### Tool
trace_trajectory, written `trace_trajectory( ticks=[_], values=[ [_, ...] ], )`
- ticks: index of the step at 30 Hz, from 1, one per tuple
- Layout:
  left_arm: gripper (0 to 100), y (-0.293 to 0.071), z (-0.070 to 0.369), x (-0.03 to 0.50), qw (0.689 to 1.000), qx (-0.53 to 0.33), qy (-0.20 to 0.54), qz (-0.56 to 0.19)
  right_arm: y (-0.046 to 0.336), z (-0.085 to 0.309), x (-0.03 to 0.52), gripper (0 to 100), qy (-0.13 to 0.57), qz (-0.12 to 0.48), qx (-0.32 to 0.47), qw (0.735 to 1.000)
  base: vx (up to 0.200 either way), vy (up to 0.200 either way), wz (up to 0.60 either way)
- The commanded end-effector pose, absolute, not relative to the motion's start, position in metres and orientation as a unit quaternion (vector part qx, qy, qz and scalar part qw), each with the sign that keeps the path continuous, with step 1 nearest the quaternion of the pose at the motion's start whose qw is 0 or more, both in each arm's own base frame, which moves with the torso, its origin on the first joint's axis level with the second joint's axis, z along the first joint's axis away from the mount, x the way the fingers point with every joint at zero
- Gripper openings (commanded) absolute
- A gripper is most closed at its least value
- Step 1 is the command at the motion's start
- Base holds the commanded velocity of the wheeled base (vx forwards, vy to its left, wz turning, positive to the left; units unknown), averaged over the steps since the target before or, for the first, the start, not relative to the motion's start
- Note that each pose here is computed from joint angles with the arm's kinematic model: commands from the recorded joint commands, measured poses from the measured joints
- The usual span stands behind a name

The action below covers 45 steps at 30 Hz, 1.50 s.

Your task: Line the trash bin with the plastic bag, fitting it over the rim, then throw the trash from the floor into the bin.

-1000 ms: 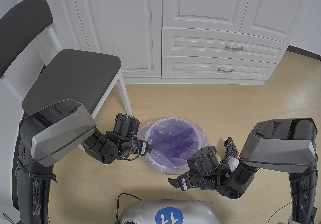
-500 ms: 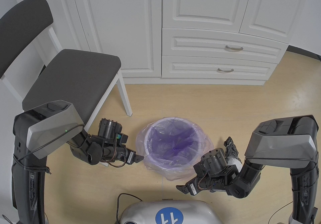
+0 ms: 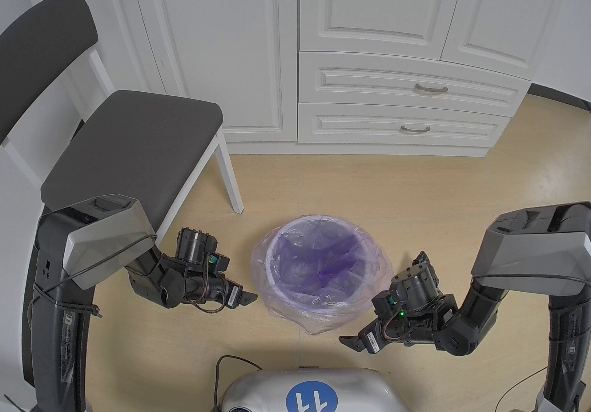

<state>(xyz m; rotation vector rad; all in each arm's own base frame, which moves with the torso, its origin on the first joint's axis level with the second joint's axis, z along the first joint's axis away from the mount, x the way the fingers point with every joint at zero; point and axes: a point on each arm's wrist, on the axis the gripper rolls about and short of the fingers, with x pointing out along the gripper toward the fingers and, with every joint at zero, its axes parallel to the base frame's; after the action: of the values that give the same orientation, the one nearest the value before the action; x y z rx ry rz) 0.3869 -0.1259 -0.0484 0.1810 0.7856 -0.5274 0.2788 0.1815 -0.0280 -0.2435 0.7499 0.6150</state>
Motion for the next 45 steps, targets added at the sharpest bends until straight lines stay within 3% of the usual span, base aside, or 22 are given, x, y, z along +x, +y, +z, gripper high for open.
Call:
trace_trajectory(
  ticks=[1,5,10,14,16,17,25,45],
  values=[
    [100,-0.118,-0.052,0.387,0.889,0.083,0.378,-0.246,0.172,0.006,0.279,100,0.320,0.293,-0.102,0.895,0.000,0.000,0.00],
    [100,-0.109,-0.020,0.369,0.892,0.101,0.362,-0.251,0.170,0.018,0.283,100,0.302,0.289,-0.093,0.904,0.000,0.000,0.00],
    [100,-0.104,0.014,0.356,0.898,0.111,0.329,-0.271,0.178,0.006,0.300,100,0.304,0.270,-0.085,0.910,0.000,0.000,0.00],
    [100,-0.123,0.011,0.358,0.898,0.096,0.322,-0.284,0.192,-0.014,0.321,100,0.309,0.206,-0.062,0.926,0.000,0.000,0.00],
    [100,-0.124,0.011,0.359,0.898,0.094,0.322,-0.284,0.192,-0.015,0.321,100,0.309,0.204,-0.062,0.927,0.000,0.000,0.00],
    [100,-0.139,0.008,0.360,0.906,0.054,0.312,-0.282,0.194,-0.011,0.329,100,0.297,0.181,-0.054,0.936,0.000,0.000,0.00],
    [100,-0.156,-0.015,0.365,0.901,0.033,0.323,-0.287,0.197,-0.024,0.338,100,0.307,0.151,-0.065,0.937,0.000,0.000,0.00],
    [100,-0.146,-0.040,0.357,0.887,0.074,0.351,-0.291,0.201,-0.030,0.292,100,0.345,0.207,-0.127,0.907,0.000,0.000,0.00]
  ],
)
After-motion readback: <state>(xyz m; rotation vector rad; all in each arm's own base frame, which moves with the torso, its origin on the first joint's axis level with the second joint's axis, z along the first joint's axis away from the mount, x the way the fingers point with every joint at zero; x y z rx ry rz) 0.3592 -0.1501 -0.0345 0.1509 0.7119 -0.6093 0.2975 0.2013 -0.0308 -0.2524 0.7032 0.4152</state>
